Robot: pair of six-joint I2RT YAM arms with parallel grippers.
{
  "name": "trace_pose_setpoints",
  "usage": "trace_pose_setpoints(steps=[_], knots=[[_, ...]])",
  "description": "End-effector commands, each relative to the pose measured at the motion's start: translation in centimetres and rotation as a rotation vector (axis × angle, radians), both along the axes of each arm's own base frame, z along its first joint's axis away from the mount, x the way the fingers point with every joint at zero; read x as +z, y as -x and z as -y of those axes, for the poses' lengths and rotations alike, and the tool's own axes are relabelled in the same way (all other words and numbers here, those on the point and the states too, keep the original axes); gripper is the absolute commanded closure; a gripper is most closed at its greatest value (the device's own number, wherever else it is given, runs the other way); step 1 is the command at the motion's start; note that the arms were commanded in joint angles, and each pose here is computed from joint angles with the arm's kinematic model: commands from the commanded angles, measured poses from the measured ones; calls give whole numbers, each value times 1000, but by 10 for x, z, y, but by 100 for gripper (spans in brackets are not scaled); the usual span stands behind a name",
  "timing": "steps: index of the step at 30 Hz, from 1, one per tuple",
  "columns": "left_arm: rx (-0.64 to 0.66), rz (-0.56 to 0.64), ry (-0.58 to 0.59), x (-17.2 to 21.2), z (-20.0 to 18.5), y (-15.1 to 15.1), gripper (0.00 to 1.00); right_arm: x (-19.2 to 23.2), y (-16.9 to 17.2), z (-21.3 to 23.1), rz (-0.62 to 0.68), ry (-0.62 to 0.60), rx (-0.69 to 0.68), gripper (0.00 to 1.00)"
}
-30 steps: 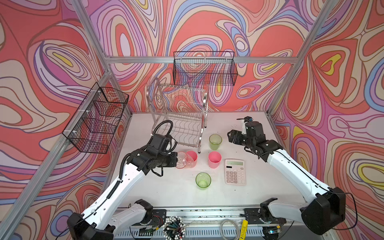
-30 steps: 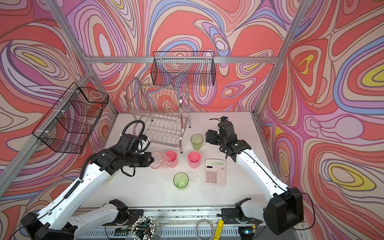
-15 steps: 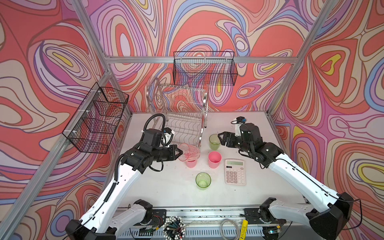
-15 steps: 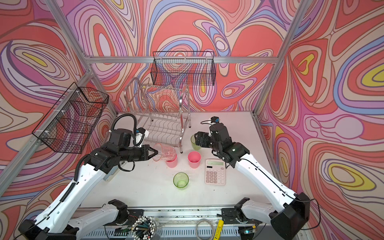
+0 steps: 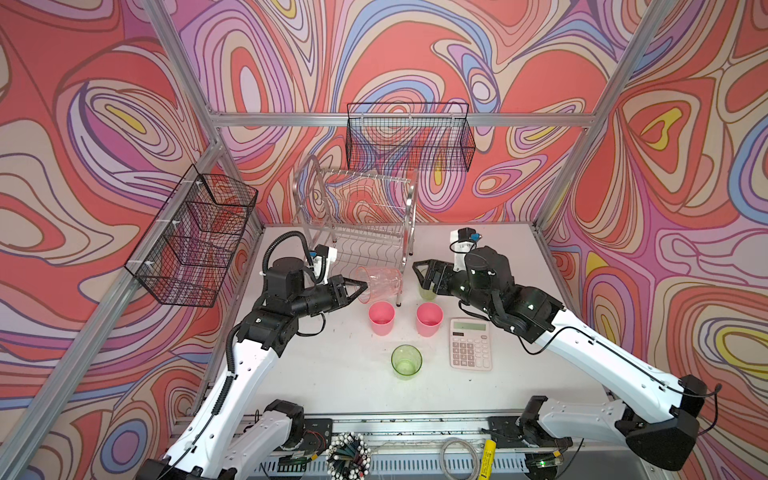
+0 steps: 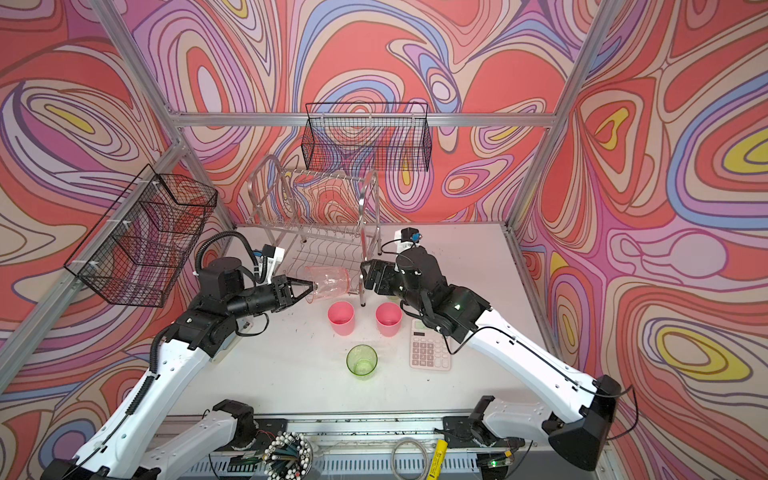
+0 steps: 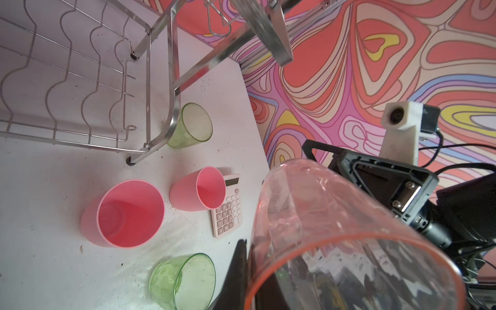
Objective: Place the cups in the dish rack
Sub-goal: 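Raise the clear cup toward the rack while the right gripper reaches toward it, then grasp the clear cup with the right gripper beside the left gripper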
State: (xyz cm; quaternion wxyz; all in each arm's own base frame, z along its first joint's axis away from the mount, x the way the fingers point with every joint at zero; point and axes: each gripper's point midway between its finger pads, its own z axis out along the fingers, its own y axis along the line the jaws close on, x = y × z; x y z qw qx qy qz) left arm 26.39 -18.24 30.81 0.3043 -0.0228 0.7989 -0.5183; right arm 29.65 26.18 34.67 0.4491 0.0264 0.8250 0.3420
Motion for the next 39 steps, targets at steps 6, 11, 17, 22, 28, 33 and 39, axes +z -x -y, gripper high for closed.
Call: trace_pose_setpoints(steps=[6, 11, 17, 22, 28, 33, 39], knots=[[29, 152, 189, 61, -8, -10, 94, 78, -12, -26, 32, -332, -1, 11], [70, 211, 227, 76, -13, -17, 94, 96, -20, -45, -18, -545, 11, 13], [105, 269, 294, 86, -16, -26, 94, 95, -30, -49, -87, -698, -44, 13], [107, 303, 316, 87, -17, -30, 94, 84, -32, -49, -155, -787, -74, 14], [104, 324, 323, 86, -17, -31, 95, 76, -29, -57, -210, -812, -74, 14], [95, 326, 328, 83, -15, -30, 95, 72, -27, -72, -233, -822, -56, 14], [86, 339, 328, 82, -15, -29, 94, 64, -26, -91, -266, -803, -37, 14]])
